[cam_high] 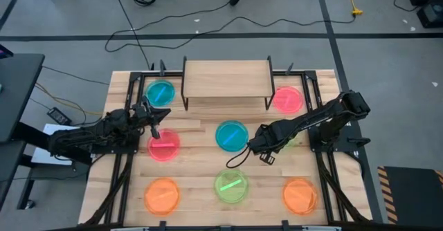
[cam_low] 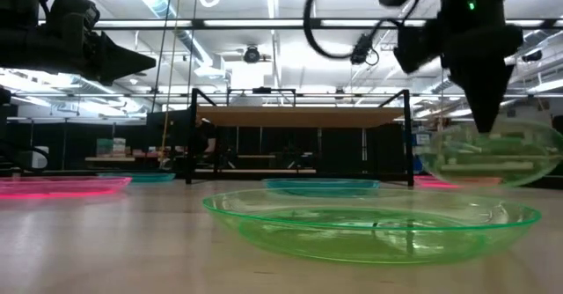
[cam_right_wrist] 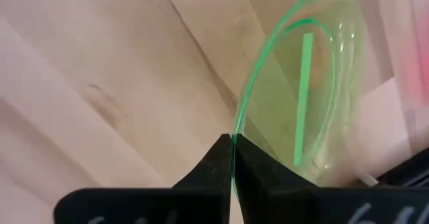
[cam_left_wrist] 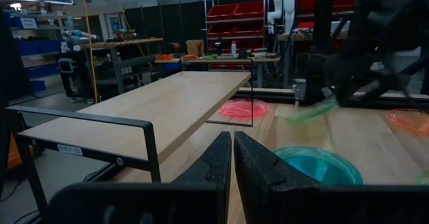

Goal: Place and stack plates onto a shelf
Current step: Put the top green plate on the shelf

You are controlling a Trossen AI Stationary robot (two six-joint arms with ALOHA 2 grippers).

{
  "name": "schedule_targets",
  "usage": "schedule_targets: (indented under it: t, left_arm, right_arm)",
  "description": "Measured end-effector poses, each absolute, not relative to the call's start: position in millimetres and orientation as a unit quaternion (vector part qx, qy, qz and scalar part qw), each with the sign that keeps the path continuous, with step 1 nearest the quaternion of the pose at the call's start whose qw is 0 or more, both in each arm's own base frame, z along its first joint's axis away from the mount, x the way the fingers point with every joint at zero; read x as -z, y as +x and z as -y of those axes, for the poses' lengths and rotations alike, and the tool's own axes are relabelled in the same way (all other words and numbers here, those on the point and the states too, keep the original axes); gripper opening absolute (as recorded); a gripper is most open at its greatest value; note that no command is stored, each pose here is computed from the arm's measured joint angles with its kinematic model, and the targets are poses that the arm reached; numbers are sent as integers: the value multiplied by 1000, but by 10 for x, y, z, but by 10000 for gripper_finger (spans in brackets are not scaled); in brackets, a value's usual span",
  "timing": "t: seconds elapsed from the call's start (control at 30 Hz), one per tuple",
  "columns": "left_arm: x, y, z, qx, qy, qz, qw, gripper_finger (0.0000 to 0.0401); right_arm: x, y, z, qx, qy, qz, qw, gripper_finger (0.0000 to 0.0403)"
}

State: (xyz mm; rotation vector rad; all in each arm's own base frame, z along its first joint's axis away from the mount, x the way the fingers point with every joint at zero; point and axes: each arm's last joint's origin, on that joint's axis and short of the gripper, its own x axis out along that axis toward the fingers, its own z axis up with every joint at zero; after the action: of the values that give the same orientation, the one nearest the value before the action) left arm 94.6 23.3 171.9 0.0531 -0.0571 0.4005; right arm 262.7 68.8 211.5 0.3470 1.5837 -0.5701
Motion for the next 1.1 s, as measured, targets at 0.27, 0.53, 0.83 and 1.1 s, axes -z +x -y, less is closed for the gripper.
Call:
schedule_targets:
  t: [0.27, 0.53, 0.83, 1.1]
  left_arm:
    - [-1718, 946, -233, -199, 26, 28, 979, 27]
    - [-1718, 946, -233, -199, 27, 28, 979, 27]
    - [-1718, 946, -233, -199, 29, 28, 979, 27]
    - [-1718, 946, -232, -198, 29, 28, 979, 27]
  right_arm:
    - [-2651, 2793, -781, 222, 124, -657, 709, 14]
    - [-3367, 2944, -802, 179, 68, -566, 802, 14]
    - [-3835, 3175, -457, 169, -111, -449, 870, 14]
    - [-3571, 3502, 133, 159, -227, -508, 815, 16]
